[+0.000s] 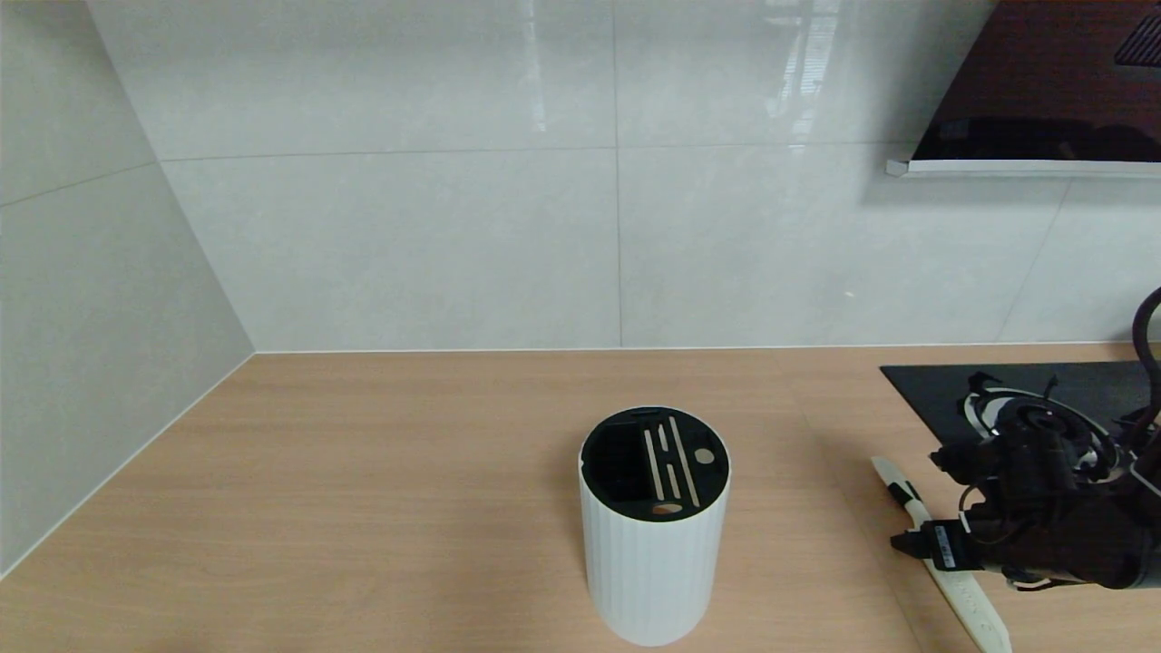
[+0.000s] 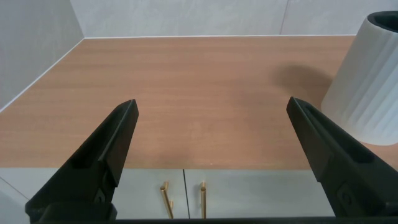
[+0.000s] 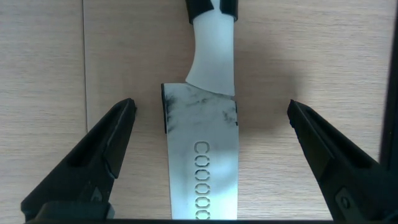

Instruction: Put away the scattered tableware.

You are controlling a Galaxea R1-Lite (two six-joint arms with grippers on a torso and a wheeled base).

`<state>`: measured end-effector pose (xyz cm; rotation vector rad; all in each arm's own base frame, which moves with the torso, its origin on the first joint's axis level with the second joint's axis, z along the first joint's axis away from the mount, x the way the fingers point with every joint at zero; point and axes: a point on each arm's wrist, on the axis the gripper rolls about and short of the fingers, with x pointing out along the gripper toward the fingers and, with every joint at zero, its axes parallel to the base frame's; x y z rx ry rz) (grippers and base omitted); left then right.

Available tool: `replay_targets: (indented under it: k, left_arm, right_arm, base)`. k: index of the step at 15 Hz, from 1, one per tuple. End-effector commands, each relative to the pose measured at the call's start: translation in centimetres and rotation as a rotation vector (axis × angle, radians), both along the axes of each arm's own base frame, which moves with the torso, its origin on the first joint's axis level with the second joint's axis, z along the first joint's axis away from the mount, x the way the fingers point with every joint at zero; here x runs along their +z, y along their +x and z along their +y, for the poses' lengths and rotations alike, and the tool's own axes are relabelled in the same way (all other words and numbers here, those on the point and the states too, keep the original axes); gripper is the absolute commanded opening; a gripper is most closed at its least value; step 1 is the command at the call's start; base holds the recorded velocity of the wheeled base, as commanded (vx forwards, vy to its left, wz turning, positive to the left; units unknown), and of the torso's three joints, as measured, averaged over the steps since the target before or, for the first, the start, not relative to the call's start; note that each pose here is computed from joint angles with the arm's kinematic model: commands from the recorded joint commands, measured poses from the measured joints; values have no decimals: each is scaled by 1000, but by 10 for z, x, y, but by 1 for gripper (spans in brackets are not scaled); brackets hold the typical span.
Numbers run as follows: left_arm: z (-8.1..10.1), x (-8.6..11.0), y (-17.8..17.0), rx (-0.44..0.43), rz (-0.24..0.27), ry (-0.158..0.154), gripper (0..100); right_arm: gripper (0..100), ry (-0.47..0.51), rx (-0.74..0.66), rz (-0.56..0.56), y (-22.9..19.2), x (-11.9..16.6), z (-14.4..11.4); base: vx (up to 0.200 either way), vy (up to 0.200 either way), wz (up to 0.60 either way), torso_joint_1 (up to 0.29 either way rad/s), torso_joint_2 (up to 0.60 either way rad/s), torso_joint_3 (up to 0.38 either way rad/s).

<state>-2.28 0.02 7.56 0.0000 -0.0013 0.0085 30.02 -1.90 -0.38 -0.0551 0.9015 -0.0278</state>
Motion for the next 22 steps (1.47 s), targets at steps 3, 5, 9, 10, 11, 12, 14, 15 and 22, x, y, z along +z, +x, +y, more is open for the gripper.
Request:
replay_targets:
  k: [3, 5, 9, 10, 11, 12, 14, 15, 22]
  left_arm:
    - [0, 0, 0, -1, 1, 0, 100]
    - [0, 0, 0, -1, 1, 0, 100]
    - [0, 0, 0, -1, 1, 0, 100]
    - [0, 0, 0, -1, 1, 0, 100]
    - [0, 0, 0, -1, 1, 0, 100]
    - [0, 0, 0, 1, 1, 0, 100]
    - [0, 0, 0, 1, 1, 0, 100]
    - [0, 0, 0, 1, 1, 0, 100]
    - [0, 0, 0, -4, 1, 15, 100]
  right_arm:
    - [0, -1, 0, 6, 0, -1, 0]
    - [0, 0, 0, 7, -1, -1, 0]
    - [0, -1, 1, 9, -1, -1, 0]
    - [0, -1, 1, 7, -1, -1, 0]
    - [0, -1, 1, 7, -1, -1, 0]
    - [0, -1, 1, 7, -1, -1, 0]
    - [0, -4, 1, -31, -1, 11, 0]
    - [0, -6, 1, -69, -2, 22, 0]
    - [0, -3, 88, -407, -34, 122, 27]
  base:
    - [0, 0, 0, 0, 0, 0]
    - [0, 0, 0, 0, 0, 0]
    - [0, 0, 0, 0, 0, 0]
    - [0, 0, 0, 0, 0, 0]
    - [0, 0, 0, 0, 0, 0]
    - [0, 0, 0, 0, 0, 0]
    - [0, 0, 0, 0, 0, 0]
    - [0, 0, 0, 0, 0, 0]
    - [0, 0, 0, 0, 0, 0]
